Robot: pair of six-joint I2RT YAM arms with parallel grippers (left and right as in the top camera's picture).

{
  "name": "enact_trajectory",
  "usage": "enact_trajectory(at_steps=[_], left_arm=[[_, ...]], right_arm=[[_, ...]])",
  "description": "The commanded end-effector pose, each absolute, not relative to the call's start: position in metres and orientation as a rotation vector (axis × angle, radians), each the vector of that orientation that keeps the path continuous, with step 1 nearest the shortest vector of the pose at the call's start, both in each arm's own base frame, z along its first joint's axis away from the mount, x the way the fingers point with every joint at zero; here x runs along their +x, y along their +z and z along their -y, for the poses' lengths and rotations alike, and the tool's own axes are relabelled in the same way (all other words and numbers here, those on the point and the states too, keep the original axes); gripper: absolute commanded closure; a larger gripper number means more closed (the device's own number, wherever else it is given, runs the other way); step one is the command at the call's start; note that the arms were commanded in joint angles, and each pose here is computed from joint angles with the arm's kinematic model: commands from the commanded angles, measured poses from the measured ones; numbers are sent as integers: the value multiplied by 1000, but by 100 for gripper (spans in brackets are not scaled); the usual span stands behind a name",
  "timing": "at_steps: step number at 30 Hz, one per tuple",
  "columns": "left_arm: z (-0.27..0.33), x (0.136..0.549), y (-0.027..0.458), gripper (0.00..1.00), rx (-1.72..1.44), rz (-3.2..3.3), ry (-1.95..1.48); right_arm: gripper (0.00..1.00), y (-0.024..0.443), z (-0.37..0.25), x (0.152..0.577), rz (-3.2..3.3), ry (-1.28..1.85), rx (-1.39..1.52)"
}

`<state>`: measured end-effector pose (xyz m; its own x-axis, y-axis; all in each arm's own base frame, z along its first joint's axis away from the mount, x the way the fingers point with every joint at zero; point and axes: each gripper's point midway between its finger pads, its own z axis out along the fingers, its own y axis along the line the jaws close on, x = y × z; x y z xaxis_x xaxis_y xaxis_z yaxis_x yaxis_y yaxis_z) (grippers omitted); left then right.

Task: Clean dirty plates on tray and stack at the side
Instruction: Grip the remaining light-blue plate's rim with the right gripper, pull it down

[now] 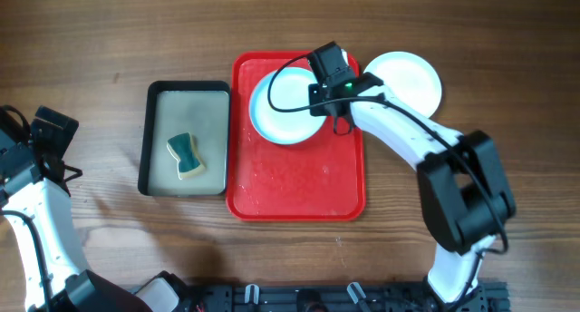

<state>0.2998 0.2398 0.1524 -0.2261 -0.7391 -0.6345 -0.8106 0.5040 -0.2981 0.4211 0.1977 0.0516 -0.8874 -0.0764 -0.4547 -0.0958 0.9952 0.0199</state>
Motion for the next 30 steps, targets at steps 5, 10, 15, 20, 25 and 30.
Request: enact_trajectory(at_steps=[5, 10, 15, 20, 25, 30], left_arm=[[-242, 303, 165, 0, -1263, -1965, 110], [-242, 303, 165, 0, -1263, -1965, 110], [-242, 303, 165, 0, -1263, -1965, 110], [-242, 303, 165, 0, -1263, -1964, 110], [-242, 303, 165, 0, -1263, -1965, 110], [-242, 303, 165, 0, -1263, -1965, 110]], right_arm=[[96, 49, -173, 386, -2804, -35, 34], [82, 50, -171, 391, -2789, -22, 76], [70, 44, -169, 403, -2769, -40, -29], [69, 24, -196, 424, -2719, 99, -206], [71, 11, -191, 426, -2725, 52, -209], [96, 3, -186, 428, -2737, 41, -180]])
